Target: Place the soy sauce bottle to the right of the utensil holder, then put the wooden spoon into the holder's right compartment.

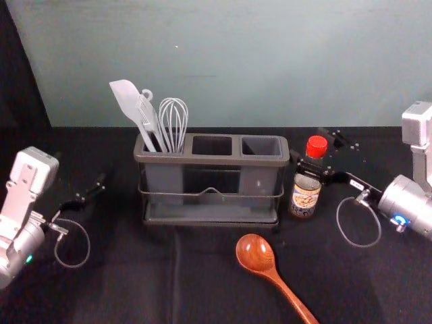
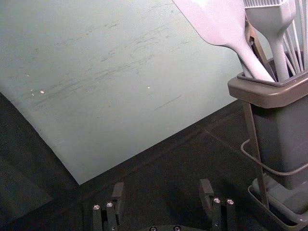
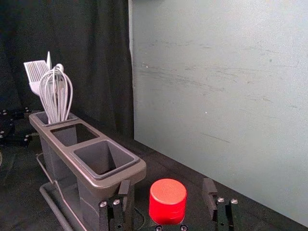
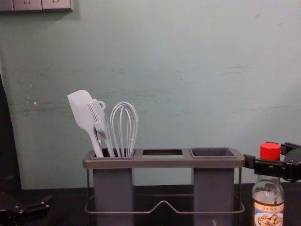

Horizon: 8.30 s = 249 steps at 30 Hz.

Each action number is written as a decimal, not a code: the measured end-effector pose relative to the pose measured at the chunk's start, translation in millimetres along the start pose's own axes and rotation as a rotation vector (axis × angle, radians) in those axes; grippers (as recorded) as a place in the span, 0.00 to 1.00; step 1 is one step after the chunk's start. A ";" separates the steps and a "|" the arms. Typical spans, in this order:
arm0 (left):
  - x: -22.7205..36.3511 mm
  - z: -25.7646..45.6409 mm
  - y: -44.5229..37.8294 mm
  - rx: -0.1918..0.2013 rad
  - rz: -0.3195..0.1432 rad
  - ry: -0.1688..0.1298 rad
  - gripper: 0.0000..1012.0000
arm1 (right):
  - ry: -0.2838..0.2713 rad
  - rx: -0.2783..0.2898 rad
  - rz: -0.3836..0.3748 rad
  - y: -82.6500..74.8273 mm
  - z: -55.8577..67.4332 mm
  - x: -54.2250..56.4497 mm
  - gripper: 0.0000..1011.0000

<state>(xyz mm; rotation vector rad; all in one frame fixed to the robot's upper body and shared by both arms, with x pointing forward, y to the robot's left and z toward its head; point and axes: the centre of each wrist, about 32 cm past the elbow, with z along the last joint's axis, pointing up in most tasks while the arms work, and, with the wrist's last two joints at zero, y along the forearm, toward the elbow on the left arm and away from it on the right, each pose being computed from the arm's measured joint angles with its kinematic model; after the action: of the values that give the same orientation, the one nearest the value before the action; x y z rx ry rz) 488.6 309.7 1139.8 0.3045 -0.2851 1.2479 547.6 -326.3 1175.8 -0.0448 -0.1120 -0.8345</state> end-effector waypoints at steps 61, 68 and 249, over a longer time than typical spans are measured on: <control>0.0 0.0 0.0 0.000 0.000 0.000 1.00 | -0.127 0.158 0.043 -50.3 51.3 -14.0 0.99; 0.0 0.0 0.0 0.000 0.000 0.000 1.00 | -0.138 0.070 0.072 -61.8 65.9 -25.9 0.99; 0.0 0.0 0.0 0.000 0.000 0.000 1.00 | -0.028 -0.577 0.068 32.5 96.3 -118.2 0.83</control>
<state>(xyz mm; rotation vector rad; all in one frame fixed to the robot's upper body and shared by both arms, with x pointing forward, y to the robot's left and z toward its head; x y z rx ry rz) 488.6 309.7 1139.8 0.3045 -0.2851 1.2480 485.0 -209.3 1257.7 -0.5996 0.1067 -0.7764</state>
